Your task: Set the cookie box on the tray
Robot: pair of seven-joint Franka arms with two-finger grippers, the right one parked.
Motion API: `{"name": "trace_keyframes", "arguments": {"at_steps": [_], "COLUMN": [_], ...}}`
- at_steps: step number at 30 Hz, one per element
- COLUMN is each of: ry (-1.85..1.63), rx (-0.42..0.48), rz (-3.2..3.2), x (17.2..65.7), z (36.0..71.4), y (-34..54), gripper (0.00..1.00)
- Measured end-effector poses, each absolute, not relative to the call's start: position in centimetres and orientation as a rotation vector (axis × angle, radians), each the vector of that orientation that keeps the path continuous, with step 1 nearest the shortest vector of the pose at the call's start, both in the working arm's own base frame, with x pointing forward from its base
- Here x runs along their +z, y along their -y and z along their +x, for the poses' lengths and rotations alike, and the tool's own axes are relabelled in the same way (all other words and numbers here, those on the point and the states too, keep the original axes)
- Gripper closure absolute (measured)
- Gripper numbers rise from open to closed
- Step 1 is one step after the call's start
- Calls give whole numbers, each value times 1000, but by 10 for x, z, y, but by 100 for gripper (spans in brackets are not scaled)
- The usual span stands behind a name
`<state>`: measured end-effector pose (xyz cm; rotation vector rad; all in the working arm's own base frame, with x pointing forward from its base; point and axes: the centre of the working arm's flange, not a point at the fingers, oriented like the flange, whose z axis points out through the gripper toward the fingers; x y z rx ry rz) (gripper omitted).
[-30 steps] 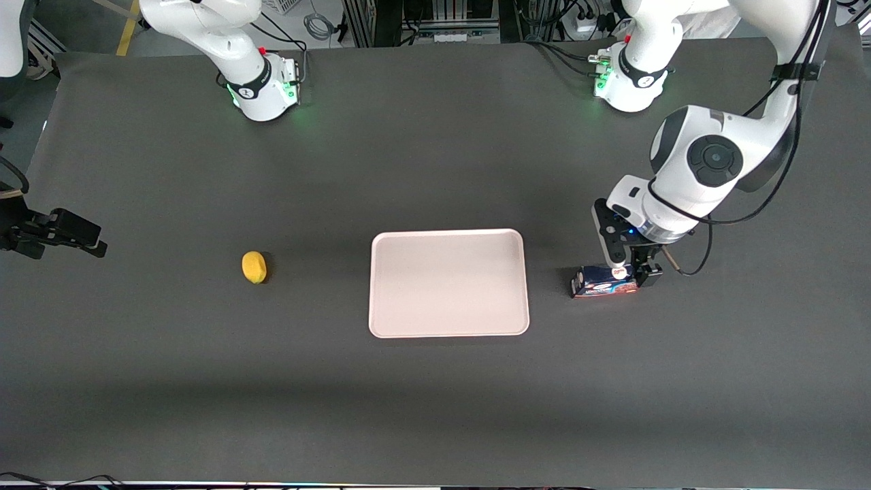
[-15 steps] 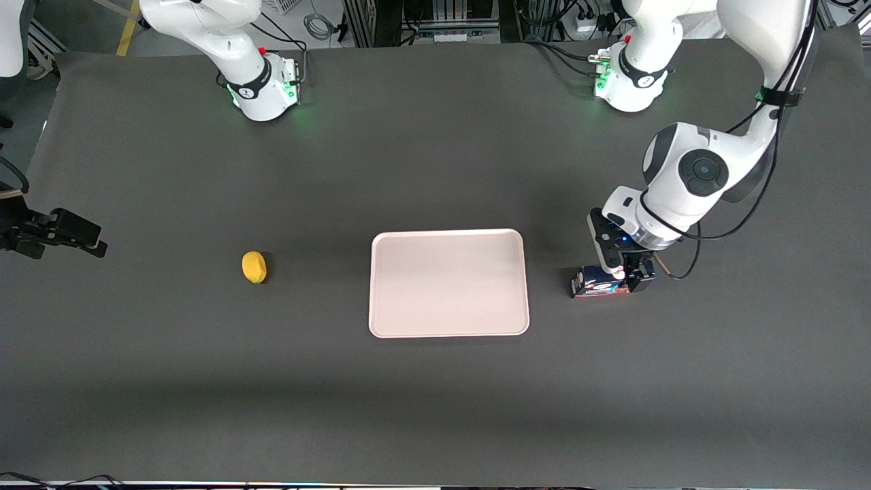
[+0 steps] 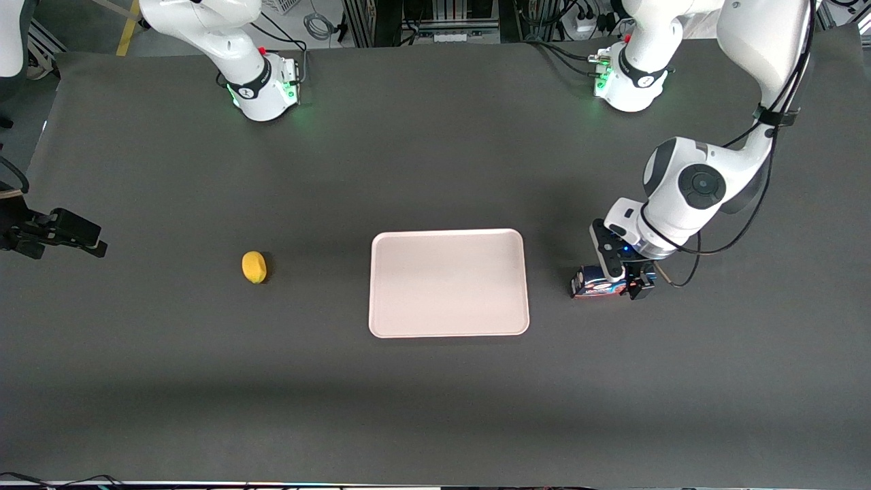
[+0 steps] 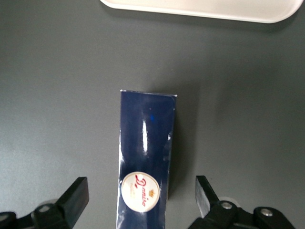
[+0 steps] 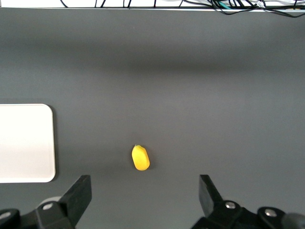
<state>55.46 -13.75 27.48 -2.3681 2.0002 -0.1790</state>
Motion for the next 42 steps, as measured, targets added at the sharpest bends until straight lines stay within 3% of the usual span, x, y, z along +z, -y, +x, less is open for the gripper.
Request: {"name": "trace_keyframes", "arguments": {"at_steps": [14,36,39,40,42], "ry": [-1926,-1928,-1925,-1925,-1924], "rx": [-123,-162,-165,-165,-165], "rz": [-2378,-2337,-2337,-2337,-2337], "x": [258,232,233,233,233], "z": [549,557,558,558,558], "y": [150,140,140,140,140], "gripper": [0,1,11,22,25]}}
